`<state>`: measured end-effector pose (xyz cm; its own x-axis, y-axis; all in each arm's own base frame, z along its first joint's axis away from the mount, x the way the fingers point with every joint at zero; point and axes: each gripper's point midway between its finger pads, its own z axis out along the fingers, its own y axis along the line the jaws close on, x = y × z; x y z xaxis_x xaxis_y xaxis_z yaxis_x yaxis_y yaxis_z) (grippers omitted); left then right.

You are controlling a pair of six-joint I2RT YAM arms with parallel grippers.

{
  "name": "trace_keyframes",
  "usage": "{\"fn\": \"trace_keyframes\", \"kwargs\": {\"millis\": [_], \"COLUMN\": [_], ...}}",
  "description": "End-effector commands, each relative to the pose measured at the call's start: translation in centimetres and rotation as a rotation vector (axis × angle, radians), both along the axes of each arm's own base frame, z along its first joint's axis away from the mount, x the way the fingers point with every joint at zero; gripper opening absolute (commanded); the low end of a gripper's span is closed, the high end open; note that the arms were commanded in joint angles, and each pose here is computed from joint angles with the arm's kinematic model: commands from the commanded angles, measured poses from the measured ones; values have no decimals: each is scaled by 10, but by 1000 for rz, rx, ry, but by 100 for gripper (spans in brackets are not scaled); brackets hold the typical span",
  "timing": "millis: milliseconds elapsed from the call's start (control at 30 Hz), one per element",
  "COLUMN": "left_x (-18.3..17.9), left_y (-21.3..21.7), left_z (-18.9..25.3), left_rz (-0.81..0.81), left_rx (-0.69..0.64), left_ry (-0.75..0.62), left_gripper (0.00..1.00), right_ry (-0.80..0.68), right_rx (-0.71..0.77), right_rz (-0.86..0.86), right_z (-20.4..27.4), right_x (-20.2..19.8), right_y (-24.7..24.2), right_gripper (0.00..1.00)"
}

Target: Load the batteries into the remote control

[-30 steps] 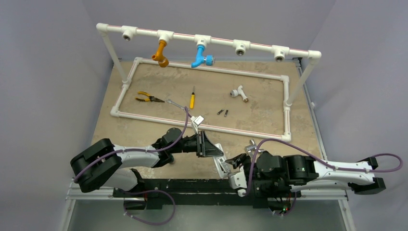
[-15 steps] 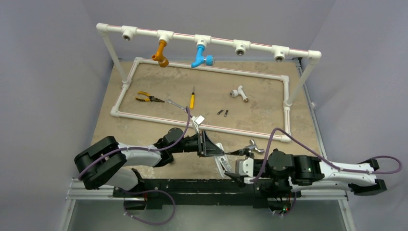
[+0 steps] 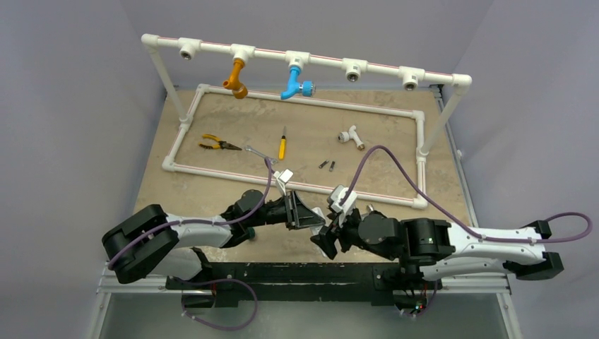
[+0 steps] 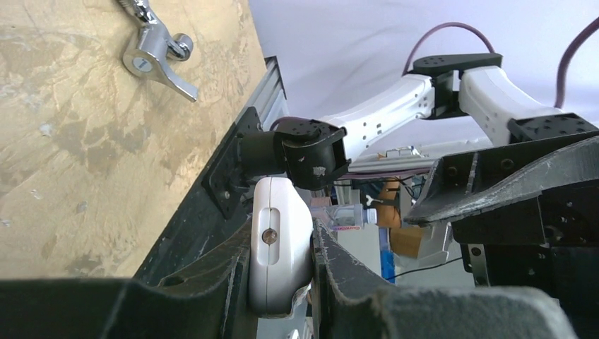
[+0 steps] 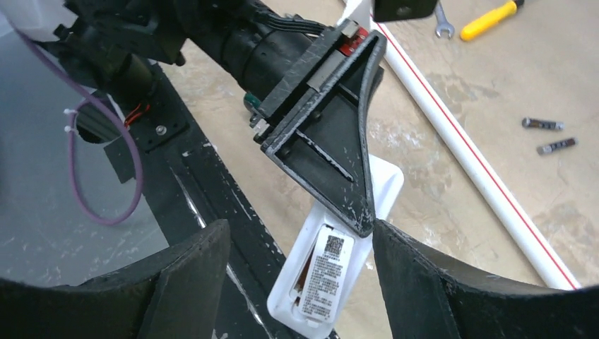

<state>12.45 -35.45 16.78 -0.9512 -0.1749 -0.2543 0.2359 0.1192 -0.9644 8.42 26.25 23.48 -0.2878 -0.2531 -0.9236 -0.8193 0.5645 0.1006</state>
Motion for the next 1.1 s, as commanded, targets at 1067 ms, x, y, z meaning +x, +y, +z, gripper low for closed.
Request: {"fn": "trace_keyframes", "kwargs": {"millis": [1067], "left_x": [8], "left_y": [9], "left_z": [18], "left_rz": [38], "left_rx": [-55], "left_ry": [-51], "left_gripper": [0], "right_ry": [175], "right_rx": [-259], "right_rz": [-247], "right_z": [-63], "right_x": [6], "right_y": [-19], "right_gripper": [48]}}
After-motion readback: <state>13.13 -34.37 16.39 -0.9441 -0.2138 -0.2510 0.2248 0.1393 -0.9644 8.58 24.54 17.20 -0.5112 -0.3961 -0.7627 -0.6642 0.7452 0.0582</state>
